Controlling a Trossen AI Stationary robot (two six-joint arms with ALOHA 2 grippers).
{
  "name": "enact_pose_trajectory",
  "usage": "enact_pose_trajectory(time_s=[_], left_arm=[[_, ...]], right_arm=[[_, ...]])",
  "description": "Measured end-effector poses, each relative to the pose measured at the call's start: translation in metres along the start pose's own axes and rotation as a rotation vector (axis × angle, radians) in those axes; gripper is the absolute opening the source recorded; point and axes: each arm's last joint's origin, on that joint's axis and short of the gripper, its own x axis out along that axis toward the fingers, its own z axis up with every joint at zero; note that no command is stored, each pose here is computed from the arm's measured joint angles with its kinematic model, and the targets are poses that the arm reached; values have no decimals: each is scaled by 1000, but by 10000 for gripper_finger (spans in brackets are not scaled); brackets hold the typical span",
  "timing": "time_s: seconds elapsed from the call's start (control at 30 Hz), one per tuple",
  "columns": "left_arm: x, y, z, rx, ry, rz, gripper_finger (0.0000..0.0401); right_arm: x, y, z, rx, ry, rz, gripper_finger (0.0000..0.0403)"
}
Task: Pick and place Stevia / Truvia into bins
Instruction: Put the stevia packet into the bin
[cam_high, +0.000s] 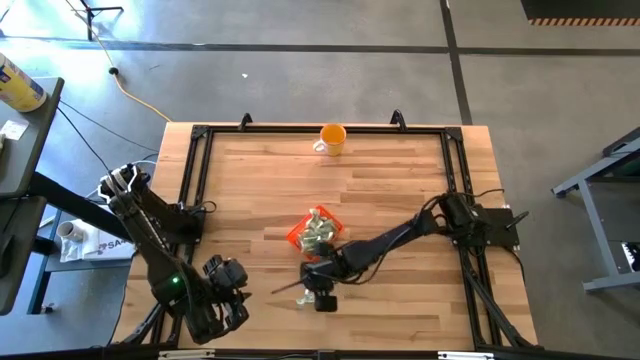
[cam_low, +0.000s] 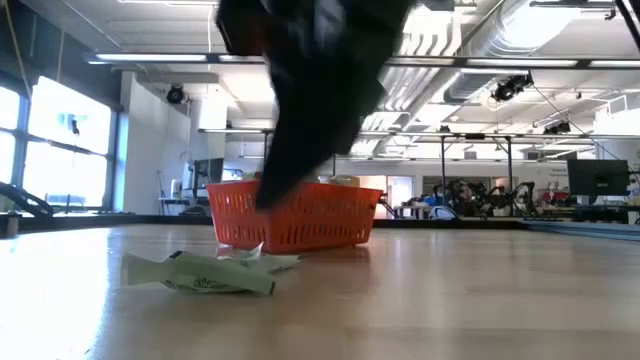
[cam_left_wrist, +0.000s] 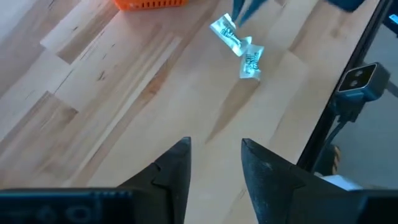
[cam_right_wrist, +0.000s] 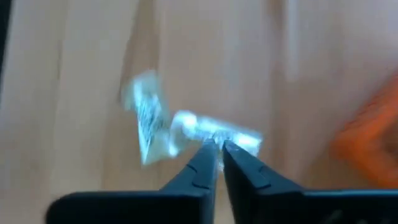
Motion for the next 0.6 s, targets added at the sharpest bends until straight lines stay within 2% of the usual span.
enact_pose_trajectory(time_s=[0.07, 0.17, 0.23, 0.33, 0.4, 0.5, 0.6], left_arm=[[0, 0, 0, 1, 0, 3, 172], [0, 2, 0, 11, 1, 22, 170], [0, 3, 0, 14, 0, 27, 170], [2, 5, 0, 20, -21, 39, 170], [6, 8, -2, 30, -30, 57, 170], [13, 13, -7, 23, -20, 81, 172], [20, 16, -12, -9, 7, 81, 172]], right_arm=[[-14, 2, 17, 7, -14, -13, 12], [-47, 14, 46, -3, -91, -43, 17], [-73, 24, 63, -29, -141, -57, 6], [-97, 29, 73, -91, -171, -88, 12], [-96, 28, 70, -153, -124, -59, 33], [-71, 28, 53, -312, 14, 55, 81], [-48, 37, 37, -525, 71, 49, 145]])
